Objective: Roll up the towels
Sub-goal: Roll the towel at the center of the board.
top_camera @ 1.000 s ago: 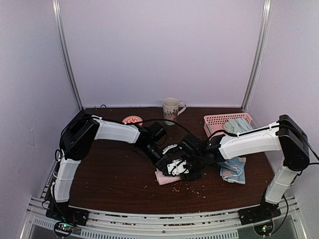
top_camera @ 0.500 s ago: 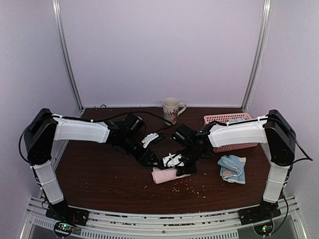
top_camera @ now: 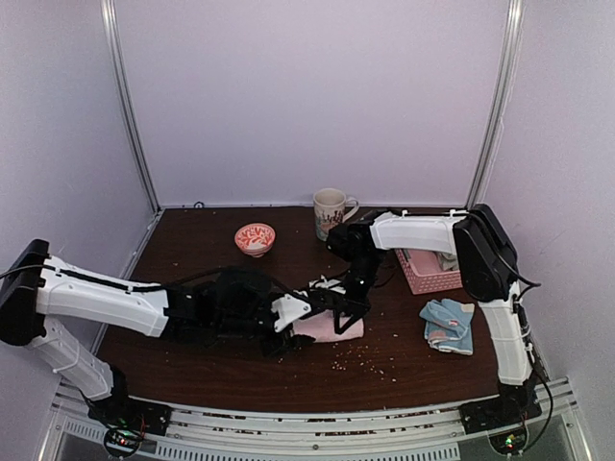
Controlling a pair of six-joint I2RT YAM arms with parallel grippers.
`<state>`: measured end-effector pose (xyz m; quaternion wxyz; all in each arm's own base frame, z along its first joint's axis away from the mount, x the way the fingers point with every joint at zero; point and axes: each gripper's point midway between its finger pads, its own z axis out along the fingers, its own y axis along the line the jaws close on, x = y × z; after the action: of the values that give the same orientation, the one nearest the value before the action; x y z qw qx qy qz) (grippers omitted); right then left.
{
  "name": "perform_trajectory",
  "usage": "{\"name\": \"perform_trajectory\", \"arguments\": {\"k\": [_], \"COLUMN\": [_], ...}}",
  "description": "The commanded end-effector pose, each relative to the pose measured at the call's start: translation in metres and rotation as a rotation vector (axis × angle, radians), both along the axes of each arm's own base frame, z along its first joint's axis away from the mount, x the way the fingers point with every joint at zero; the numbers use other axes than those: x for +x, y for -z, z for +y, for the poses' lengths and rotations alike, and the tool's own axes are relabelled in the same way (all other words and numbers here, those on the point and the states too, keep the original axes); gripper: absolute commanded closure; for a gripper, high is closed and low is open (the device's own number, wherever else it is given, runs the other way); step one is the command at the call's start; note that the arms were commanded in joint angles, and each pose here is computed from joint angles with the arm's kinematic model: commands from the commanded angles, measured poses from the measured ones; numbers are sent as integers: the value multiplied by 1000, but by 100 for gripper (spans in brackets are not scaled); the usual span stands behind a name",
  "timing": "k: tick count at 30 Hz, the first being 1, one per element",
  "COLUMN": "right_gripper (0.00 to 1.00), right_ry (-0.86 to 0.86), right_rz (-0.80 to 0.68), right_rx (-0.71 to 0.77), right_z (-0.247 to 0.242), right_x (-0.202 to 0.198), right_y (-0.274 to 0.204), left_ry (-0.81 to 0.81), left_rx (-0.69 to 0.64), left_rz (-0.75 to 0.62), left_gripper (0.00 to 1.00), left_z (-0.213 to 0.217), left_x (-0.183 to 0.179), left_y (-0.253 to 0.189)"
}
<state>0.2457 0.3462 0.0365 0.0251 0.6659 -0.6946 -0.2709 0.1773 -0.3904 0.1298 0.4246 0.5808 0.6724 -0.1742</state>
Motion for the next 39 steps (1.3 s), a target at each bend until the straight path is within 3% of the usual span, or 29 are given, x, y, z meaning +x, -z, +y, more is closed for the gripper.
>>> {"name": "perform_trajectory", "arguments": {"k": [1,13,16,19,23,28,35,39], "right_gripper": [85,84,83,73,60,52,51,51], "right_ry": [-13,2,1,-23,-35,63,241,453], "right_rz": [123,119,118,120,95,5,-257,-426], "right_rx": [-208,-195,-189,-153,-51,106,259,374], "right_z": [-30,-26,-26,-24,-19,-18,-27,-38], "right_x": [-26,-22,-23,-26,-21,15,44,70], "right_y": [55,53,53,41,-4,-89,-184,-255], "left_ry": [-59,-33,-32,-33,-37,-25,44,47], "left_rx": [165,393,425,438,484,504,542,495], "left_rz": [-159,-234,-219,-192,-147,-75,153,346], "left_gripper": [42,43,49,55,64,68,68,67], "left_z": [-5,-23,-23,-23,-17,-9,-15,-20], "left_x": [28,50,51,49,45,34,20,23], "left_y": [19,82,92,99,109,114,129,136]}}
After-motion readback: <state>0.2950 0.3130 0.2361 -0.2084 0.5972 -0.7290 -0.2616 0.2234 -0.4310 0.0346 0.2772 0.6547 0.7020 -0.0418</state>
